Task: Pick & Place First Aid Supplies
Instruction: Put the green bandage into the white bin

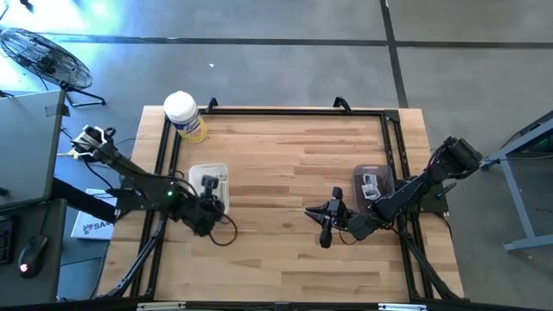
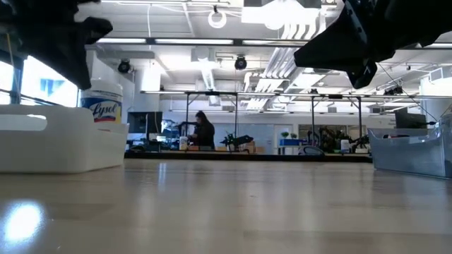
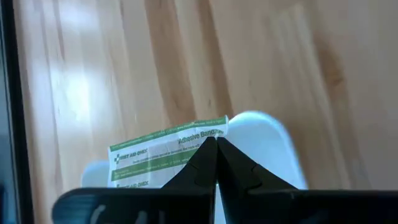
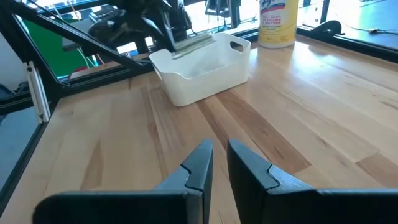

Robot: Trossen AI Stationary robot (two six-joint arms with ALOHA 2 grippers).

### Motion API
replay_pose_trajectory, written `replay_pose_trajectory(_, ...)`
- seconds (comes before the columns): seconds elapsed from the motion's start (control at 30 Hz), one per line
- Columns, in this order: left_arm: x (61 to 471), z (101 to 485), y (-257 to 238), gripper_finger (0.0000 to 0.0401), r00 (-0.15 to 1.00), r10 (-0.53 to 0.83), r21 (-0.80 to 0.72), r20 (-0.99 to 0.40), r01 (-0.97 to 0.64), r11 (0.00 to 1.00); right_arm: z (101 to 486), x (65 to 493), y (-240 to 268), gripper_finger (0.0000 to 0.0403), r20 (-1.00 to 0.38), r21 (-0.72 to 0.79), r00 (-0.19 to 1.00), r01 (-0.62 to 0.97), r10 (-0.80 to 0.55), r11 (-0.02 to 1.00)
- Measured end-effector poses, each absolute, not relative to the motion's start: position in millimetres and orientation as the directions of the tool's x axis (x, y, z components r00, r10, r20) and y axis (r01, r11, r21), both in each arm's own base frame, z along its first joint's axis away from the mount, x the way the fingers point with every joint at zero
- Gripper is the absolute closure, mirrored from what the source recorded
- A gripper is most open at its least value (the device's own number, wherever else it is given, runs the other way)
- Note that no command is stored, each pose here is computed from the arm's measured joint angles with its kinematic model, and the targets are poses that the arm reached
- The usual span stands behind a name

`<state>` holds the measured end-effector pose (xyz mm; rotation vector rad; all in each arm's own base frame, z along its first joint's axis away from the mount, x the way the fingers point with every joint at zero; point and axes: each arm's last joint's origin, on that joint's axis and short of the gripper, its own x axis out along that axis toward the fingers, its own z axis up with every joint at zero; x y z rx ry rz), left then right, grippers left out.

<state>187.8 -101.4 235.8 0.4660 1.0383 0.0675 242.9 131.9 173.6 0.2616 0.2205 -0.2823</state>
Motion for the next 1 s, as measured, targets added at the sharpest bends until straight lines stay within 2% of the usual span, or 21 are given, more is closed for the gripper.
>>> replay_pose_trajectory(0.2, 192, 221, -72, 0.0401, 0.425, 0.306, 0.370, -0.852, 0.073, 0.926, 173, 243, 132, 0.0360, -0.252, 0.220, 0.936, 0.301, -0.244, 0.928)
replay_pose_trajectory(0.43, 199, 213, -39, 0.0401, 0.327, 0.208, 0.246, -0.922, 0.078, 0.966, 173, 243, 132, 0.0360, -0.252, 0.217, 0.936, 0.302, -0.245, 0.928)
replay_pose_trajectory(0.67, 203, 202, -30, 0.0401, 0.346, 0.130, 0.186, -0.929, 0.135, 0.973, 173, 243, 132, 0.0360, -0.254, 0.215, 0.935, 0.302, -0.246, 0.929)
replay_pose_trajectory(1.0, 213, 179, -31, 0.0401, 0.259, 0.129, 0.188, -0.957, 0.217, 0.958, 172, 243, 132, 0.0360, -0.259, 0.211, 0.934, 0.304, -0.247, 0.929)
